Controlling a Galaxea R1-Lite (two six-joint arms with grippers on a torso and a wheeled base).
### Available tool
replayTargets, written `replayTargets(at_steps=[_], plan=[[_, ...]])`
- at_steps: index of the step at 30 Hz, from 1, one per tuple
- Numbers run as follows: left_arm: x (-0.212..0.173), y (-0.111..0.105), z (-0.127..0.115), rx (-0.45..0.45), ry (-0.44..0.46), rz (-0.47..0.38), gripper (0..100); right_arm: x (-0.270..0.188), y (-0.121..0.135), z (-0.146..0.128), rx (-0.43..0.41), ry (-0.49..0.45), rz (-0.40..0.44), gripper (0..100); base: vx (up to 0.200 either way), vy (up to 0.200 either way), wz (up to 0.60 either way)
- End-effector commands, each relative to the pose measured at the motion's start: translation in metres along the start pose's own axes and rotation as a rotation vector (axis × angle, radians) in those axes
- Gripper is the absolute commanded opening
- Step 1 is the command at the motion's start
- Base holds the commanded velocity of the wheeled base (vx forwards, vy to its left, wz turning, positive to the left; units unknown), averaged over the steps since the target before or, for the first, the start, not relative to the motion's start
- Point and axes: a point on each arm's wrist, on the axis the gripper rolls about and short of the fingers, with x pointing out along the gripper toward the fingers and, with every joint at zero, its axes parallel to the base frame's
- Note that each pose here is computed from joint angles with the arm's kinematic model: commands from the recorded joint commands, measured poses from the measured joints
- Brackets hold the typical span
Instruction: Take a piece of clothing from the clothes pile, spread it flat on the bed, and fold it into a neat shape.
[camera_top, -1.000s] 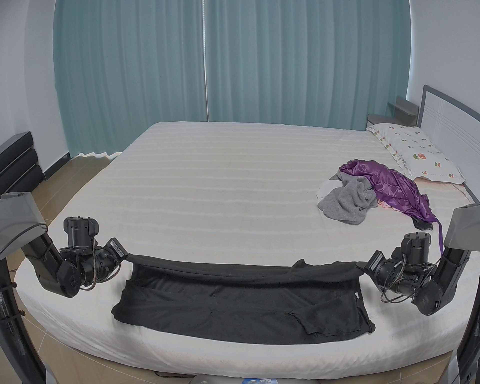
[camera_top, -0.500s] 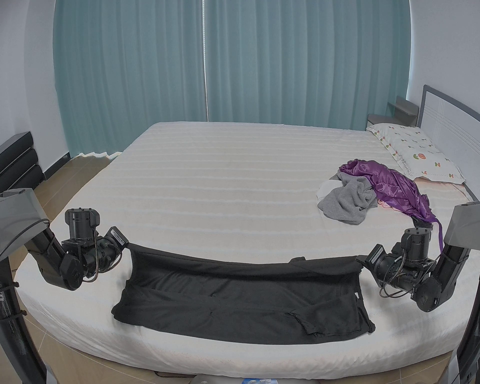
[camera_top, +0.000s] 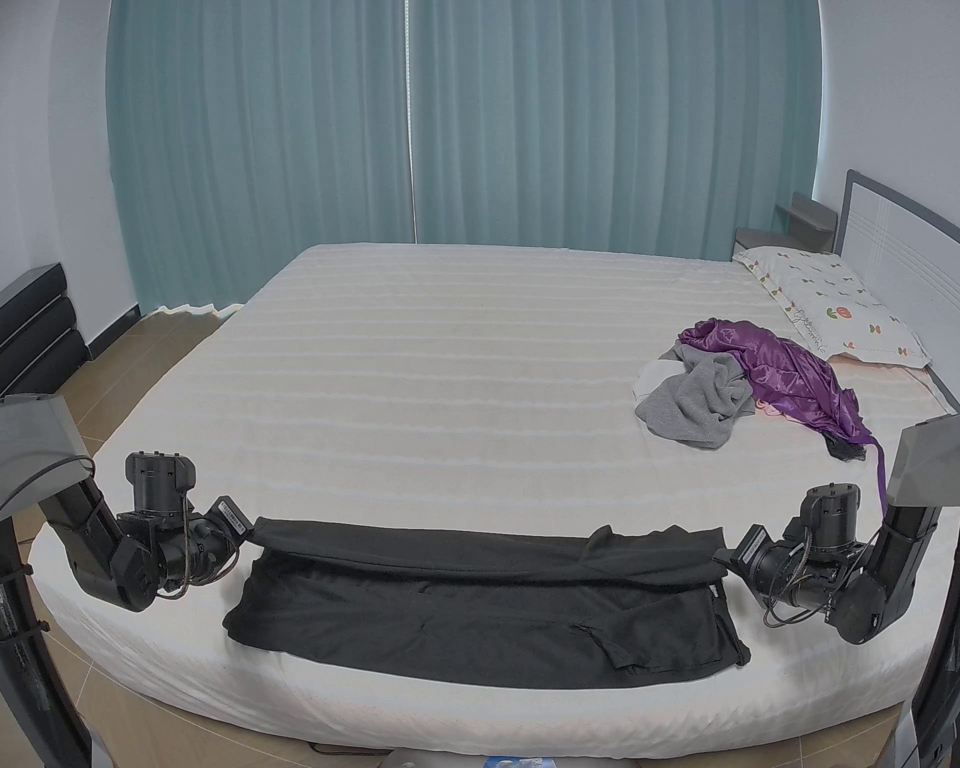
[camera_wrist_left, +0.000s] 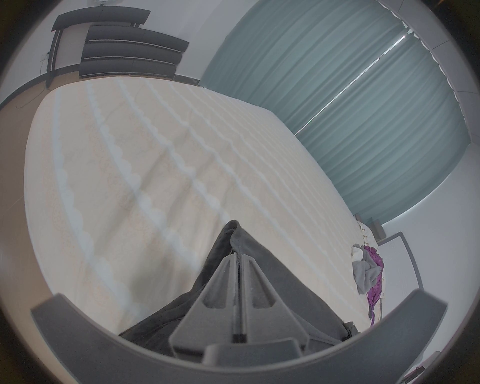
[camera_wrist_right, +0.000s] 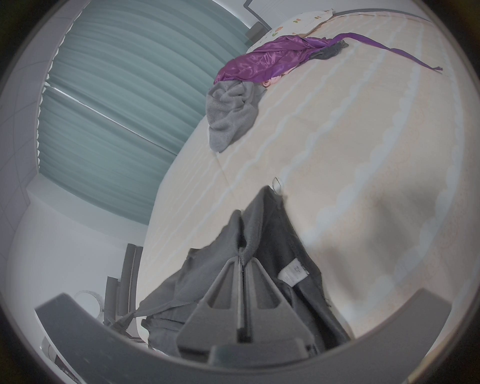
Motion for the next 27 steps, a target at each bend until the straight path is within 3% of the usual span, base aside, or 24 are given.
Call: replayTargets(at_steps=[1, 18, 19, 20, 21, 27], plan=[[0.001, 0.007, -0.007, 0.0, 0.027, 0.026, 0, 0.005, -0.011, -0.01, -0.017, 0.042, -0.046, 0, 0.0, 0.0, 0.0], [-0.002, 0.022, -0.023, 0.015, 0.09, 0.087, 0, 0.01, -0.022, -0.022, -0.044, 0.089, -0.082, 0, 0.0, 0.0, 0.0], [-0.002, 0.023, -0.024, 0.014, 0.092, 0.09, 100, 0.011, -0.022, -0.022, -0.044, 0.088, -0.081, 0, 0.0, 0.0, 0.0], [-0.002, 0.023, -0.024, 0.014, 0.092, 0.09, 100, 0.011, -0.022, -0.022, -0.044, 0.088, -0.081, 0, 0.0, 0.0, 0.0], [-0.003, 0.023, -0.024, 0.013, 0.092, 0.09, 100, 0.01, -0.021, -0.021, -0.044, 0.085, -0.077, 100, 0.0, 0.0, 0.0], [-0.009, 0.012, -0.009, -0.002, 0.026, 0.031, 100, -0.001, -0.008, -0.007, -0.039, 0.022, -0.023, 100, 0.0, 0.0, 0.0]])
